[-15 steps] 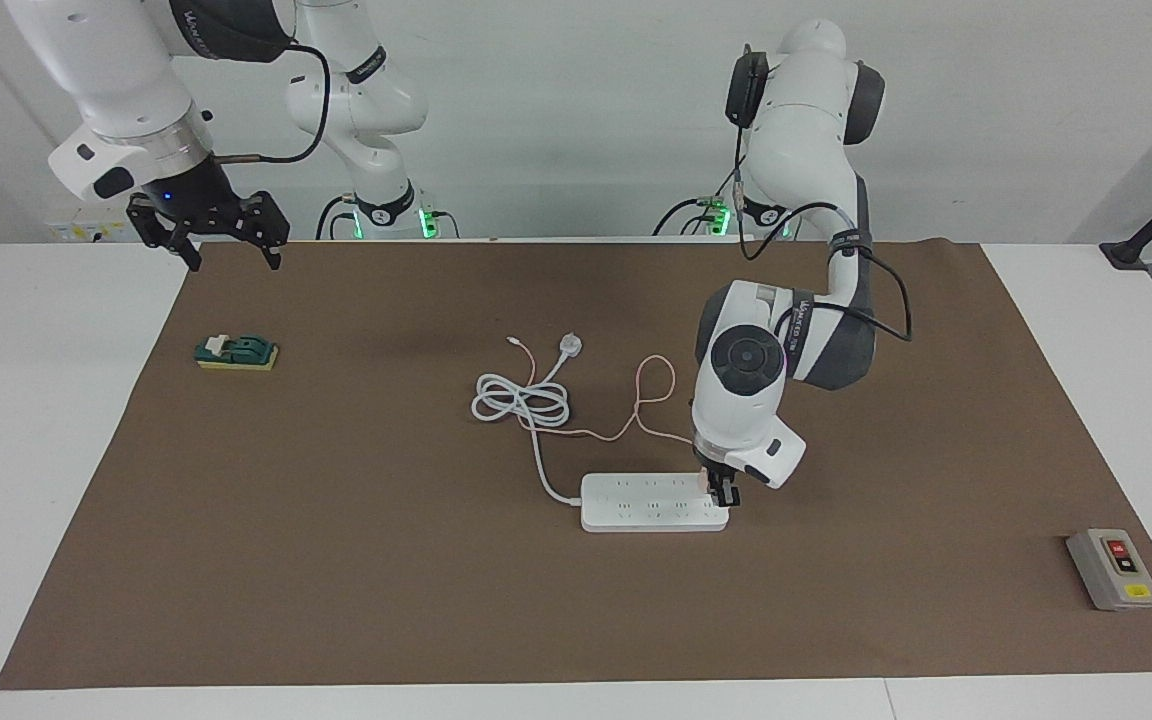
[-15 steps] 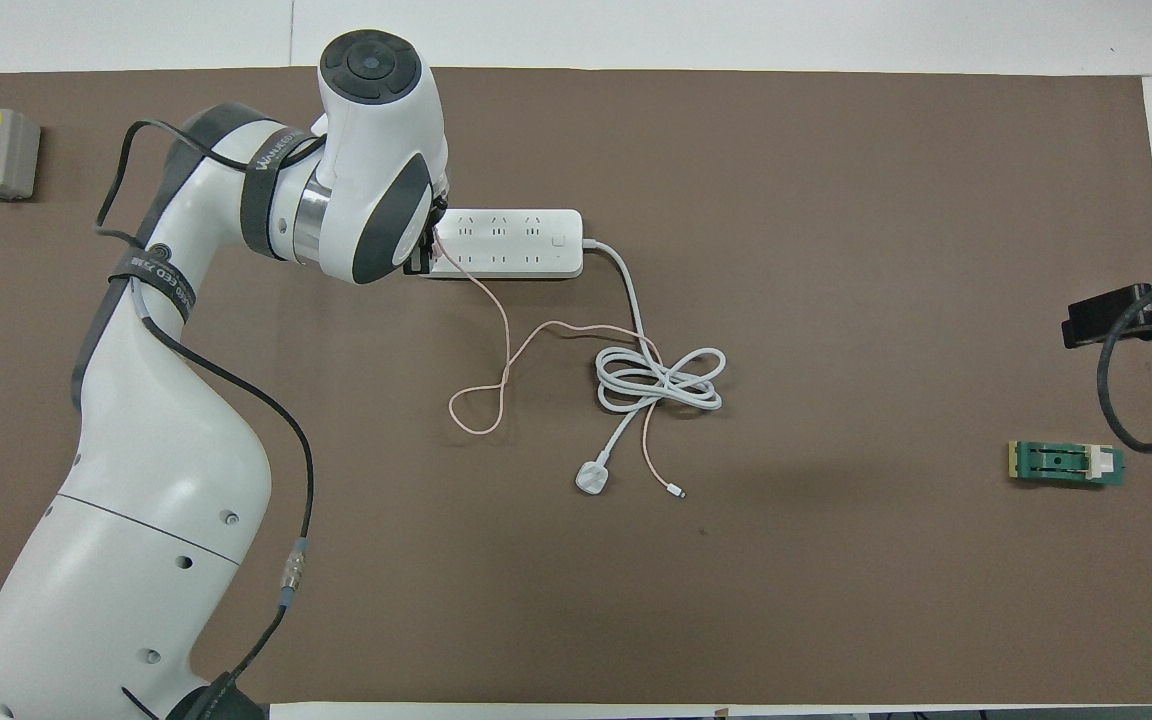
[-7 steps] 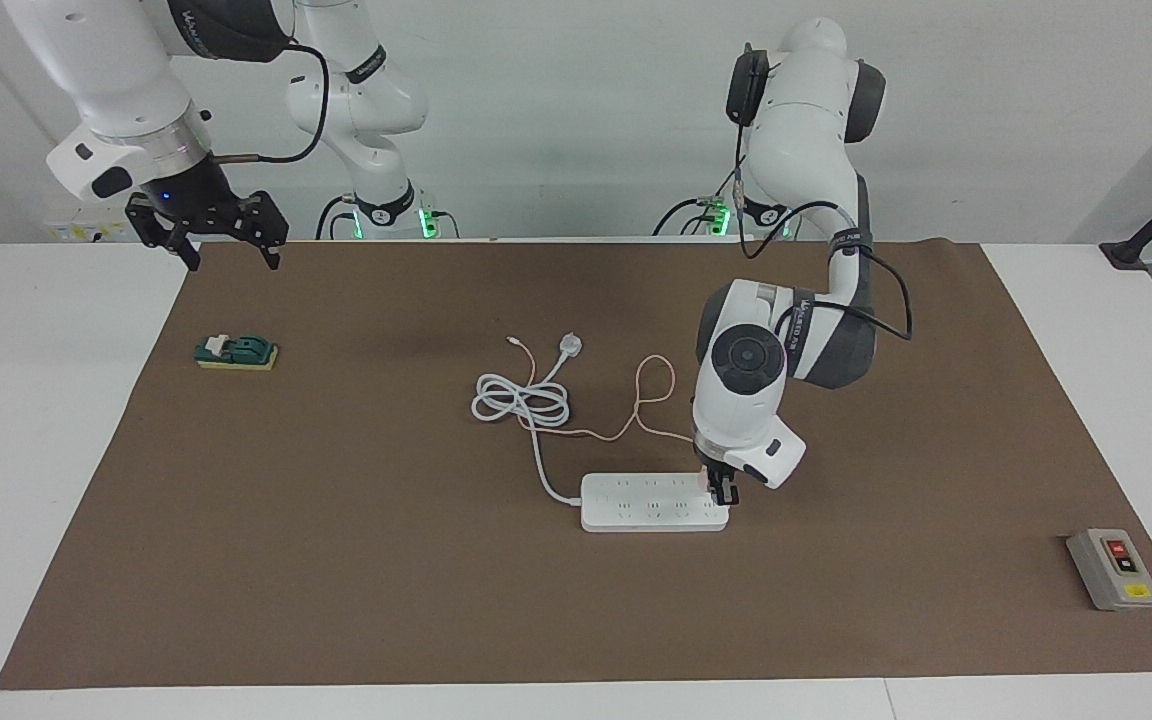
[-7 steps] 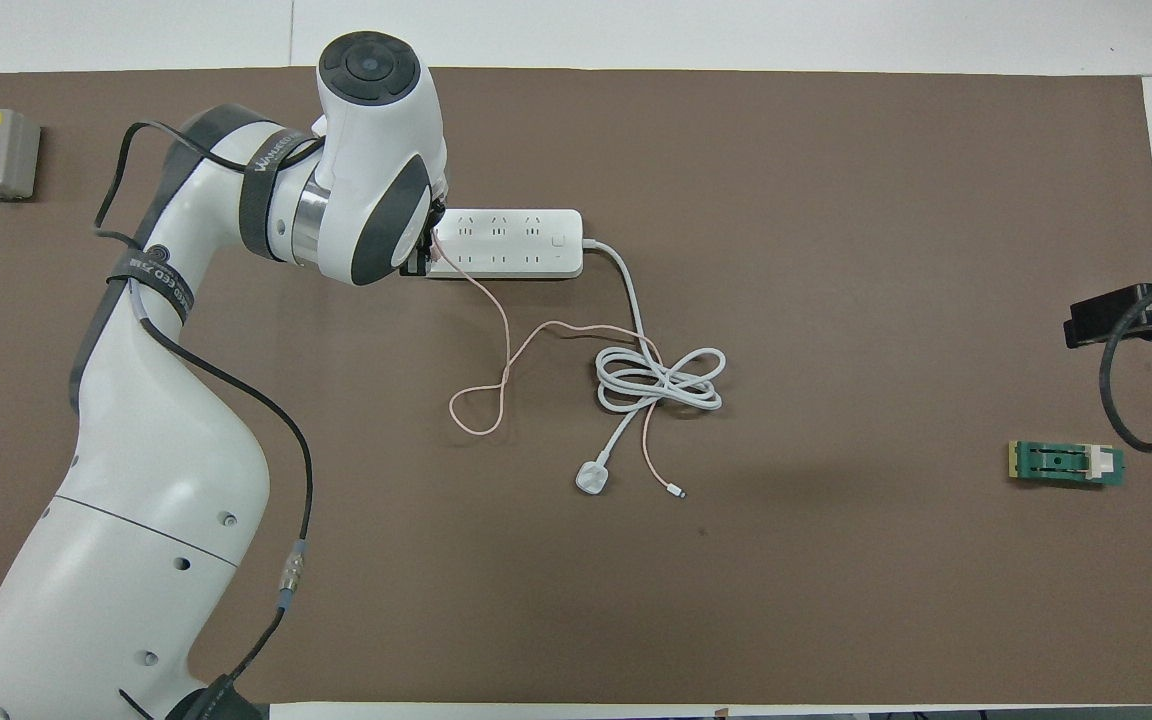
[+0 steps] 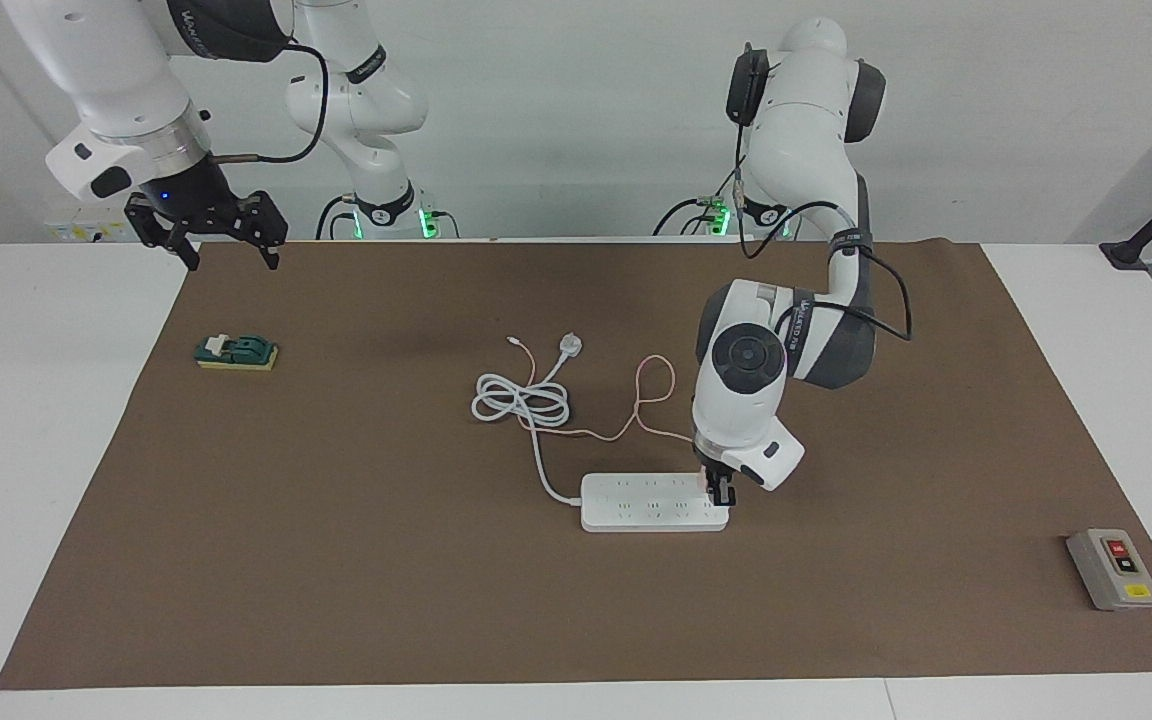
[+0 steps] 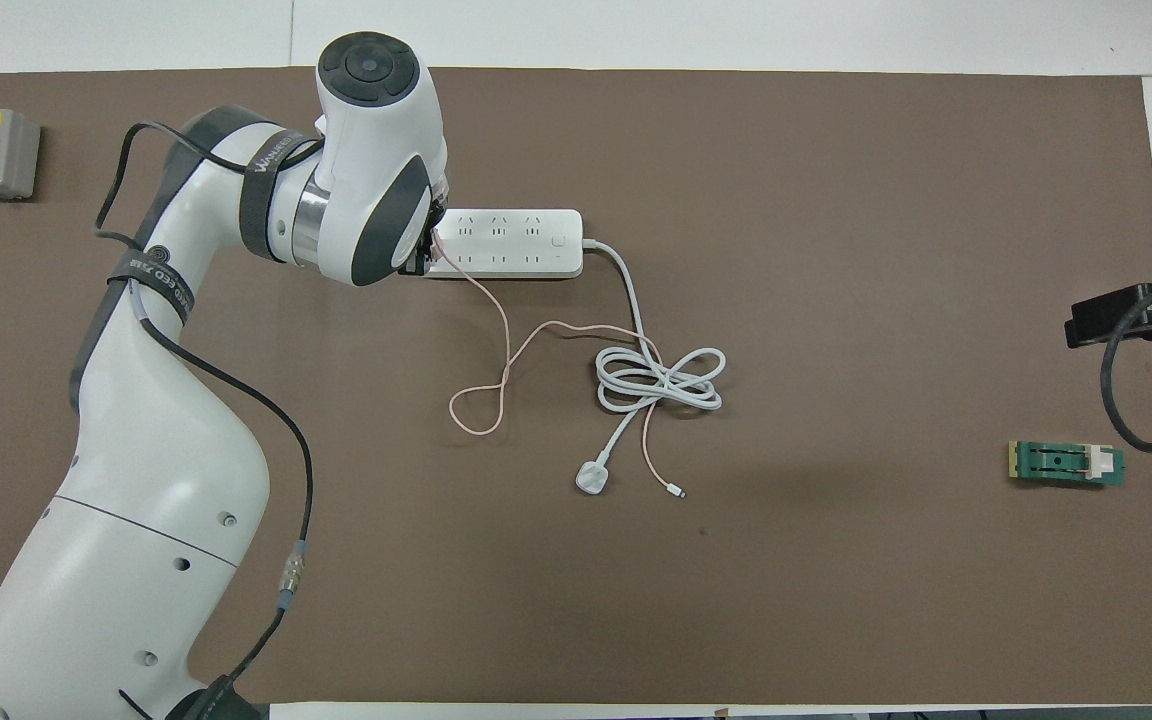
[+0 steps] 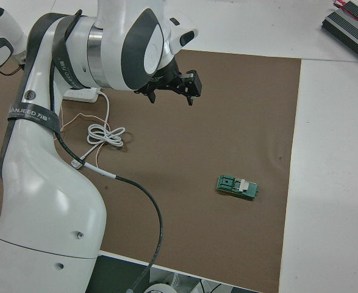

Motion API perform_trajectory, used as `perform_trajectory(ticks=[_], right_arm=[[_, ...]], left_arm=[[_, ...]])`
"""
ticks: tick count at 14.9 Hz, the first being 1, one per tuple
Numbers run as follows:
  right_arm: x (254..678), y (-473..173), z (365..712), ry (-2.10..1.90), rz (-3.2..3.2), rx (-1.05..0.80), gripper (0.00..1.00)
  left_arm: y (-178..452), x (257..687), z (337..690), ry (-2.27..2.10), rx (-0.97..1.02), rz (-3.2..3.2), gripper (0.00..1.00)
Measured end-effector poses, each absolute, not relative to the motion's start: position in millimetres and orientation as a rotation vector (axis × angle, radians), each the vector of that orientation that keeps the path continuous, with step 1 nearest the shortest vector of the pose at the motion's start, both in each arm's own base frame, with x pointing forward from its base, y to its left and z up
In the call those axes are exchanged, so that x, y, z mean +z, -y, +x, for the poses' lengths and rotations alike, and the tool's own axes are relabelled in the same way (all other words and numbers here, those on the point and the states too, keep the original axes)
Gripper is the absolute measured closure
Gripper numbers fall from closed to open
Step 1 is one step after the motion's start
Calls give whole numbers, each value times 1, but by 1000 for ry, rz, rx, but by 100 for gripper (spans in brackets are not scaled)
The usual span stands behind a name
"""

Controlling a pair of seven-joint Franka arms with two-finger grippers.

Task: Plug charger into power strip
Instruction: 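Push the charger prongs into the power strip socket with the left gripper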

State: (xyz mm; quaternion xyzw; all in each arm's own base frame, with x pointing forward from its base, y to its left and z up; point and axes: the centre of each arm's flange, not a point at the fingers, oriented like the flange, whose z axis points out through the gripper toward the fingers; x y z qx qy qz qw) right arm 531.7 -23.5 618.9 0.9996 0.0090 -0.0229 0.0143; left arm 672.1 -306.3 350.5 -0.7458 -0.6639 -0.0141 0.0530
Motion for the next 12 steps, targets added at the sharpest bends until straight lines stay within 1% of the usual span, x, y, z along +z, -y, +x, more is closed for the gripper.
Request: perform_trajectory(ticks=[12], right_arm=[[619,24,532,-26,3112,-71,0]], left_arm=[[302,350,664,2004,-33,-2268,68]])
